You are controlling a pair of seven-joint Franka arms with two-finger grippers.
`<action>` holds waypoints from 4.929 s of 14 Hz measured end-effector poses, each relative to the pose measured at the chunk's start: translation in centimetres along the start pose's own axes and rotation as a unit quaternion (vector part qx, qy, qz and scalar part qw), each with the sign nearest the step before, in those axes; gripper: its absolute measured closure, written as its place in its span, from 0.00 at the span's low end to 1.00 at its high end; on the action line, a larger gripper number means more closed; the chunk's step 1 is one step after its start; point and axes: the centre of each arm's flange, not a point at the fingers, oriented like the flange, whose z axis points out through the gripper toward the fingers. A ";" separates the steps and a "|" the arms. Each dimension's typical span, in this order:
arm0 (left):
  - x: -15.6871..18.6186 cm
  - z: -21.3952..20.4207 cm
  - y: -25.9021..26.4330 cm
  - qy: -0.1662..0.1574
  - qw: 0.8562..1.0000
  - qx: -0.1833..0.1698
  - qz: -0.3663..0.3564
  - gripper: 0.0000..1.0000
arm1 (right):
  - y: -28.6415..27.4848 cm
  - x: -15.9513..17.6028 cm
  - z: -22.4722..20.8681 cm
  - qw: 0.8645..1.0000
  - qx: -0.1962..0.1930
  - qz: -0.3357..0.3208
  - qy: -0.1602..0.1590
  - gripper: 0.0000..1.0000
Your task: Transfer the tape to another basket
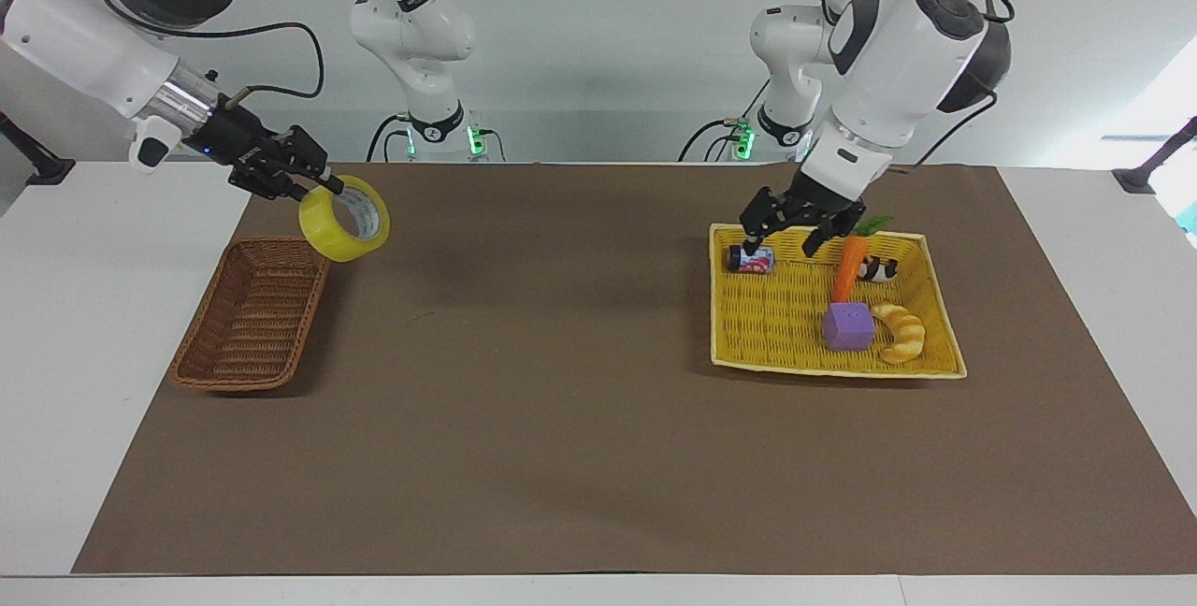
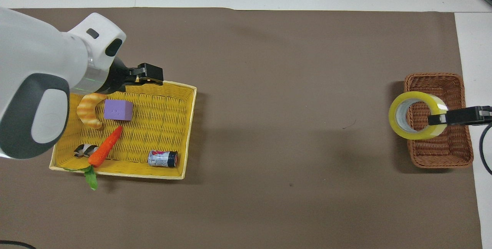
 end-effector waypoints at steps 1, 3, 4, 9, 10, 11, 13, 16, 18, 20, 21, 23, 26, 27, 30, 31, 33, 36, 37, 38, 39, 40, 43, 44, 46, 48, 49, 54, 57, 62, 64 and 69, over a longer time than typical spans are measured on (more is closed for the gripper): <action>0.7 -0.4 -2.5 0.005 1.000 0.018 0.014 0.00 | 2.9 0.0 0.2 1.000 0.005 -0.011 0.003 0.46; 1.5 -1.3 -6.2 -0.001 0.999 0.046 0.023 0.00 | 7.9 -0.1 0.6 1.000 0.009 -0.018 0.006 0.46; 1.4 -1.9 -7.3 -0.013 0.998 0.058 0.024 0.00 | 9.3 -0.2 0.8 1.000 0.009 -0.018 0.008 0.46; 0.0 -7.3 -8.1 -0.055 0.993 0.093 0.049 0.00 | 15.6 -0.4 2.0 0.998 -0.007 -0.057 0.015 0.46; -0.2 -8.4 -8.9 -0.058 0.993 0.094 0.051 0.00 | 16.9 -0.7 2.3 0.998 -0.006 -0.055 0.013 0.46; -0.6 -9.6 -10.0 -0.056 0.993 0.094 0.048 0.00 | 17.7 -0.9 2.5 0.999 -0.004 -0.052 0.013 0.46; -1.2 -10.9 -11.0 -0.051 0.993 0.093 0.044 0.00 | 18.6 -1.0 3.0 0.998 -0.001 -0.057 0.009 0.46; -1.7 -11.1 -10.9 -0.063 0.992 0.093 0.048 0.00 | 21.9 -1.6 4.6 0.997 0.011 -0.070 0.001 0.46; -2.1 -11.1 -10.8 -0.077 0.991 0.094 0.060 0.00 | 23.7 -2.1 5.2 0.997 0.014 -0.070 0.001 0.46; -2.2 -11.3 -10.6 -0.078 0.990 0.093 0.071 0.00 | 23.9 -2.0 5.2 0.998 0.011 -0.070 0.004 0.46; -2.3 -11.4 -10.6 -0.078 0.990 0.093 0.072 0.00 | 23.9 -1.9 5.2 0.997 0.008 -0.070 0.006 0.45; -2.3 -11.4 -10.6 -0.078 0.990 0.093 0.073 0.00 | 24.0 -1.7 5.0 0.997 0.001 -0.071 0.011 0.29; -2.2 -11.5 -11.0 -0.077 0.990 0.093 0.069 0.00 | 23.8 -1.1 4.0 0.997 -0.008 -0.077 0.020 0.00; -2.2 -11.5 -11.3 -0.077 0.990 0.093 0.066 0.00 | 23.6 -0.6 3.3 0.996 -0.014 -0.082 0.025 0.00; -2.1 -11.6 -12.0 -0.077 0.991 0.094 0.060 0.00 | 20.7 2.2 0.4 0.992 -0.047 -0.104 0.044 0.00; -2.1 -11.6 -11.9 -0.077 0.991 0.094 0.060 0.00 | 19.0 3.4 -0.6 0.991 -0.070 -0.111 0.041 0.00; -2.1 -11.6 -11.9 -0.077 0.991 0.094 0.060 0.00 | 14.7 5.9 -1.6 0.986 -0.119 -0.115 0.032 0.00; -2.1 -11.6 -11.9 -0.077 0.991 0.094 0.060 0.00 | 10.5 7.8 -2.2 0.979 -0.172 -0.105 0.042 0.00; -2.1 -11.6 -11.9 -0.077 0.991 0.094 0.060 0.00 | 9.4 8.1 -2.5 0.976 -0.188 -0.097 0.048 0.00; -2.1 -11.6 -11.9 -0.077 0.991 0.094 0.060 0.00 | 7.9 8.4 -2.6 0.975 -0.201 -0.085 0.050 0.00; -2.1 -11.6 -11.9 -0.077 0.991 0.094 0.060 0.00 | 5.8 8.7 -2.6 0.973 -0.217 -0.068 0.051 0.00; -2.1 -11.6 -11.9 -0.077 0.991 0.094 0.060 0.00 | 3.6 9.0 -2.4 0.970 -0.233 -0.052 0.052 0.00; -2.1 -11.6 -11.9 -0.077 0.991 0.094 0.060 0.00 | -3.0 9.5 -1.0 0.963 -0.262 -0.008 0.065 0.00; -2.1 -11.6 -11.9 -0.077 0.991 0.094 0.060 0.00 | -4.6 9.5 -0.5 0.961 -0.268 0.003 0.068 0.00; -2.1 -11.6 -11.9 -0.077 0.991 0.094 0.060 0.00 | -7.1 9.5 0.5 0.957 -0.279 0.021 0.071 0.00; -2.1 -11.6 -11.9 -0.077 0.991 0.094 0.060 0.00 | -9.6 9.2 1.7 0.958 -0.277 0.033 0.067 0.00; -2.1 -11.6 -11.9 -0.077 0.991 0.094 0.060 0.00 | -10.9 9.1 2.1 0.958 -0.275 0.043 0.069 0.00; -2.1 -11.6 -11.9 -0.077 0.991 0.094 0.060 0.00 | -16.2 7.7 3.2 0.955 -0.286 0.050 0.065 0.00; -2.1 -11.6 -11.9 -0.077 0.991 0.094 0.060 0.00 | -18.5 5.7 2.0 0.952 -0.298 0.051 0.054 0.00; -2.1 -11.6 -11.9 -0.077 0.991 0.094 0.060 0.00 | -21.0 0.7 -3.0 0.950 -0.303 0.056 0.046 0.00; -2.1 -11.6 -11.9 -0.077 0.991 0.094 0.060 0.00 | -21.2 -0.2 -3.9 0.950 -0.302 0.058 0.048 0.00; -2.1 -11.6 -11.9 -0.077 0.991 0.094 0.060 0.00 | -17.5 -0.8 -4.7 0.949 -0.299 0.096 0.025 0.00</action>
